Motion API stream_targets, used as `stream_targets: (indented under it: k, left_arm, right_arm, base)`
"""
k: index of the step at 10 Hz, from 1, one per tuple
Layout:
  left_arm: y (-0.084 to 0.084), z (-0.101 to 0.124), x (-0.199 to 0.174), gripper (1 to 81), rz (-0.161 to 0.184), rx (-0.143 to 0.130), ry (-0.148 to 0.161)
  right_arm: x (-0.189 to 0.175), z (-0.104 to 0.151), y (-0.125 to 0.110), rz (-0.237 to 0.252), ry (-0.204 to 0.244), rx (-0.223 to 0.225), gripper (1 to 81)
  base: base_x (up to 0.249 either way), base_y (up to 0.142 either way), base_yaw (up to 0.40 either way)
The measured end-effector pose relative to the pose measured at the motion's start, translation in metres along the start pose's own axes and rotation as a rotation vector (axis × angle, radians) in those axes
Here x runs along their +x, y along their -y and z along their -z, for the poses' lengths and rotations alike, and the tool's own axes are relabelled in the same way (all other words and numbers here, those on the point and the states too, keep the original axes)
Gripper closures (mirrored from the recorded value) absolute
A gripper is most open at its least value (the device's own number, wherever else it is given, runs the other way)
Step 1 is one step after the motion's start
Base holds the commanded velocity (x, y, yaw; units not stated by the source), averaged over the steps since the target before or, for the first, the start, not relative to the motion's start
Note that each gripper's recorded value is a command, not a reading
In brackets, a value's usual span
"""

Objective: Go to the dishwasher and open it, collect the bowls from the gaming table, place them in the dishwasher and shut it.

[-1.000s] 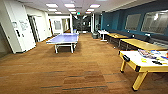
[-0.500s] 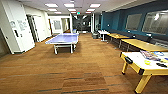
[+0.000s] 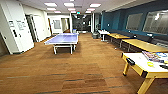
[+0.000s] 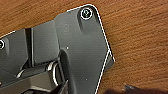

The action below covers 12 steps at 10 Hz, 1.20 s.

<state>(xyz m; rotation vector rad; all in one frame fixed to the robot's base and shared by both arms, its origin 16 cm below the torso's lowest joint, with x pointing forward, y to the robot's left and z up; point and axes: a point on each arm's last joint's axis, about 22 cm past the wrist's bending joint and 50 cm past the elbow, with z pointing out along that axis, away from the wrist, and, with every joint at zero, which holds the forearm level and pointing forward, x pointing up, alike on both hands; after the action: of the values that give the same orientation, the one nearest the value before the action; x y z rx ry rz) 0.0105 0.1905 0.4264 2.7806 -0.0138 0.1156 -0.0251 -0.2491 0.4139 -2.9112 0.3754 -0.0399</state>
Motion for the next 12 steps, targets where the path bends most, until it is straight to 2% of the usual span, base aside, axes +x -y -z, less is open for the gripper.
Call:
stream_targets:
  k: [2, 4, 5, 7, 8, 9, 12]
  left_arm:
    - [0.001, 0.000, -0.003, 1.0, 0.001, 0.001, 0.007]
    - [0.001, 0.001, -0.006, 1.0, 0.001, 0.002, 0.008]
    - [0.001, 0.001, -0.006, 1.0, 0.002, 0.002, 0.010]
    - [0.001, 0.001, -0.006, 1.0, 0.001, 0.002, 0.009]
    - [0.001, 0.001, -0.006, 1.0, 0.001, 0.002, 0.009]
    - [0.001, 0.001, -0.006, 1.0, 0.001, 0.002, 0.009]
    - [0.001, 0.001, -0.006, 1.0, 0.001, 0.002, 0.009]
  right_arm:
    - [-0.015, -0.004, 0.017, -0.003, 0.021, 0.020, 1.0]
    - [-0.028, -0.001, 0.012, -0.006, 0.039, 0.034, 1.0]
    - [-0.033, 0.000, 0.022, -0.008, 0.049, 0.066, 1.0]
    - [-0.040, 0.000, 0.062, -0.009, 0.063, 0.150, 1.0]
    - [-0.042, 0.000, 0.072, -0.010, 0.067, 0.169, 1.0]
    - [-0.045, 0.000, 0.072, -0.011, 0.070, 0.169, 1.0]
    - [-0.045, -0.001, 0.053, -0.013, 0.066, 0.129, 1.0]
  base:
    - [0.000, 0.000, 0.000]
    - [0.000, 0.000, 0.000]
    - [0.000, 0.000, 0.000]
    - [0.000, 0.000, 0.000]
    - [0.000, 0.000, 0.000]
    - [0.000, 0.000, 0.000]
    - [0.000, 0.000, 0.000]
